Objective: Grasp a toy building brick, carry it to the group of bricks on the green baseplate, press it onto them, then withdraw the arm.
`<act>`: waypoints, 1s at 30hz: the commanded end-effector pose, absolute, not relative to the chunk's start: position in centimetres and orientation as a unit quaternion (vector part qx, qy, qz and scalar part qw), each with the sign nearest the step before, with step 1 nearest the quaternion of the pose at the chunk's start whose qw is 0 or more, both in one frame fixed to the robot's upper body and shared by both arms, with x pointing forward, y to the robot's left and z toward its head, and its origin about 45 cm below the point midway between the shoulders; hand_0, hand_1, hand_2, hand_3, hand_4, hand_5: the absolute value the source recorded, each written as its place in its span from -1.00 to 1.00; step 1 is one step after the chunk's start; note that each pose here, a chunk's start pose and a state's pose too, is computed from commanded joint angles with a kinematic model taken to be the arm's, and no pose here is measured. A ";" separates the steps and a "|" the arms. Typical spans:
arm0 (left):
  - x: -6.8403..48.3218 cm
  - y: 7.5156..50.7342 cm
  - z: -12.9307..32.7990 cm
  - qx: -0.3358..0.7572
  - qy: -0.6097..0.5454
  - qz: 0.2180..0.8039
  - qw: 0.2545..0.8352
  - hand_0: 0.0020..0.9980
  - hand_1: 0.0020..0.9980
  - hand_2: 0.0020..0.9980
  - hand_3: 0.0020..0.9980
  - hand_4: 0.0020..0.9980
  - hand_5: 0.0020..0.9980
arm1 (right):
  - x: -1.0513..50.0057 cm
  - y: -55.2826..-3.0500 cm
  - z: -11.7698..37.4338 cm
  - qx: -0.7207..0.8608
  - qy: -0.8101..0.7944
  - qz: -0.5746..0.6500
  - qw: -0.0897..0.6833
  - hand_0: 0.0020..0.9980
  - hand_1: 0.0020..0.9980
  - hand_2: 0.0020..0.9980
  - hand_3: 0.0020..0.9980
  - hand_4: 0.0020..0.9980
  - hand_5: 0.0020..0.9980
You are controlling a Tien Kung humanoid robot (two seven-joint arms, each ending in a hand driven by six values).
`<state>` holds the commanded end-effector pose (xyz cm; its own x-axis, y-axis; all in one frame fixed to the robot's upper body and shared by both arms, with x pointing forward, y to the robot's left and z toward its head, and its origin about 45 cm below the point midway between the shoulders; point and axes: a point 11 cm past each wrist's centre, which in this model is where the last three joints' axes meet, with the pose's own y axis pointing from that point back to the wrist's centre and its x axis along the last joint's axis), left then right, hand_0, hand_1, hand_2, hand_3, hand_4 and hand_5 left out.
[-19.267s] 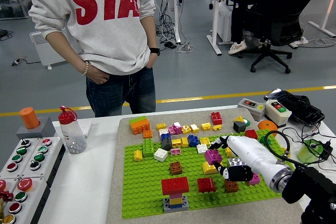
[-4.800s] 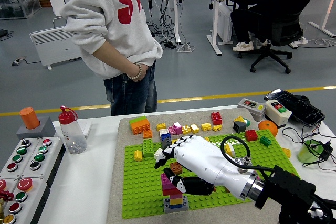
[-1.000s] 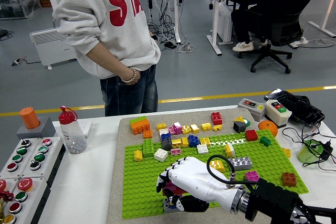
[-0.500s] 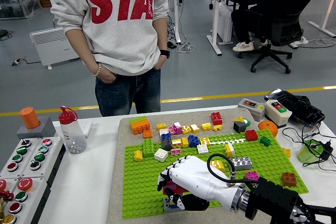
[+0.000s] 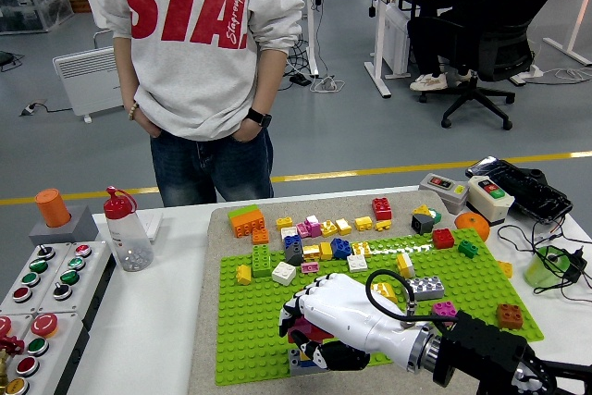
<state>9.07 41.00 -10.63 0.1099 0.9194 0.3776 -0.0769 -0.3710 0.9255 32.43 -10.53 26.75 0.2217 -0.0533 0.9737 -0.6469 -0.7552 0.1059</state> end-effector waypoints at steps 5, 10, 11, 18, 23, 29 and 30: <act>9.1 41.0 -10.6 0.602 0.350 0.568 0.438 0.31 0.38 0.35 0.15 -0.44 1.00 | 32.5 -10.5 27.0 0.737 -0.239 0.579 0.255 0.22 0.20 0.18 0.14 -0.24 -0.67; 9.1 41.0 -10.6 0.603 0.350 0.568 0.439 0.31 0.38 0.35 0.15 -0.44 1.00 | 32.4 -10.3 27.3 0.736 -0.240 0.581 0.250 0.22 0.20 0.18 0.14 -0.24 -0.67; 9.1 41.0 -10.6 0.603 0.350 0.568 0.438 0.31 0.38 0.35 0.15 -0.44 1.00 | 32.4 -10.3 27.4 0.736 -0.241 0.582 0.248 0.22 0.19 0.18 0.14 -0.24 -0.67; 8.9 40.9 -10.7 0.603 0.351 0.567 0.437 0.31 0.38 0.35 0.15 -0.44 1.00 | 32.4 -10.2 27.8 0.736 -0.245 0.583 0.240 0.21 0.19 0.17 0.13 -0.24 -0.67; 8.7 40.9 -10.7 0.605 0.352 0.566 0.436 0.31 0.38 0.35 0.15 -0.44 1.00 | 32.6 -10.5 28.2 0.735 -0.259 0.581 0.234 0.21 0.19 0.18 0.14 -0.24 -0.66; 8.5 40.9 -10.8 0.606 0.352 0.564 0.436 0.31 0.38 0.35 0.15 -0.44 1.00 | 33.9 -12.1 29.3 0.721 -0.305 0.577 0.232 0.31 0.24 0.26 0.22 -0.22 -0.67; 8.5 40.9 -10.8 0.606 0.353 0.564 0.436 0.31 0.38 0.35 0.15 -0.44 1.00 | 34.1 -12.4 29.4 0.718 -0.313 0.577 0.233 0.31 0.24 0.26 0.22 -0.22 -0.67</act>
<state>8.51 40.89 -10.77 0.1143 0.9191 0.3770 -0.0641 -0.3719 0.9261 34.08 -12.43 29.45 0.1398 -0.1798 0.9737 -0.7179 -0.6957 -0.0253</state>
